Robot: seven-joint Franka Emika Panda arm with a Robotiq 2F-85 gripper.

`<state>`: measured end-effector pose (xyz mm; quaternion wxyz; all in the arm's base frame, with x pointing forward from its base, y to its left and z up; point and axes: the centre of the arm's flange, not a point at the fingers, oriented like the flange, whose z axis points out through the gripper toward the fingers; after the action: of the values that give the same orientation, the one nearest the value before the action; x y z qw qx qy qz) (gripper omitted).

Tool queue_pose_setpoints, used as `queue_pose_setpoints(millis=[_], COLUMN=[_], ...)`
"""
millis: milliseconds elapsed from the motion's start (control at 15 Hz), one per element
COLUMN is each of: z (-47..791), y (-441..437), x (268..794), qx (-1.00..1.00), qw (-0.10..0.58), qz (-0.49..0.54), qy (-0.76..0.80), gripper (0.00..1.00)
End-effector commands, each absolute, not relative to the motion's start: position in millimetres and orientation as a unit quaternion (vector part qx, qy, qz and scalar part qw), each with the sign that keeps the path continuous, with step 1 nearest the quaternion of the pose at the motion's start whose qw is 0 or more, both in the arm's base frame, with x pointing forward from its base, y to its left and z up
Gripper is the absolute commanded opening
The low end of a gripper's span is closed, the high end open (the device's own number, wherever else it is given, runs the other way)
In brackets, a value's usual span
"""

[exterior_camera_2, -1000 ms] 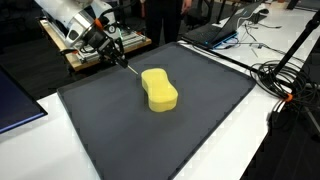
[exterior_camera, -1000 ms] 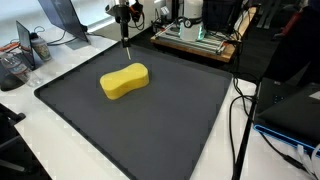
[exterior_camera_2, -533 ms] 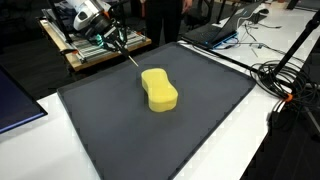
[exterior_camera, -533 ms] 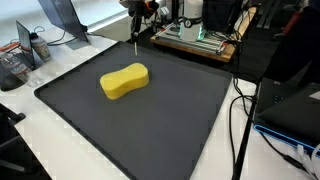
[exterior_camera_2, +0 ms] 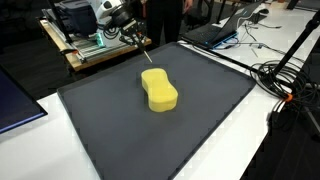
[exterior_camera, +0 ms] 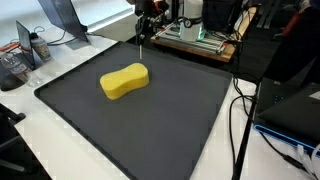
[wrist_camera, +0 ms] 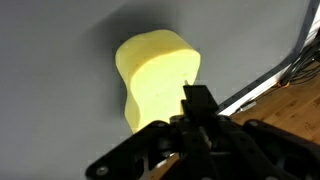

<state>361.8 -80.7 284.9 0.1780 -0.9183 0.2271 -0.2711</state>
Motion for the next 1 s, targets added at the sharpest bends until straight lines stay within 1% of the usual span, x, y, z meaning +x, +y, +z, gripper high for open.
queue_pose_setpoints(millis=[0, 267, 467, 667, 933], z=[302, 312, 317, 312, 301], y=[-27, 16, 34, 34, 27], x=[336, 342, 366, 397, 418], qx=[-0.926, -0.938, -0.950, -0.959, -0.970], qw=[0.142, 0.106, 0.080, 0.061, 0.060], qz=[-0.274, -0.264, -0.233, -0.201, -0.149], qy=[0.220, 0.199, 0.190, 0.191, 0.180], gripper=[0.03, 0.03, 0.03, 0.03, 0.03])
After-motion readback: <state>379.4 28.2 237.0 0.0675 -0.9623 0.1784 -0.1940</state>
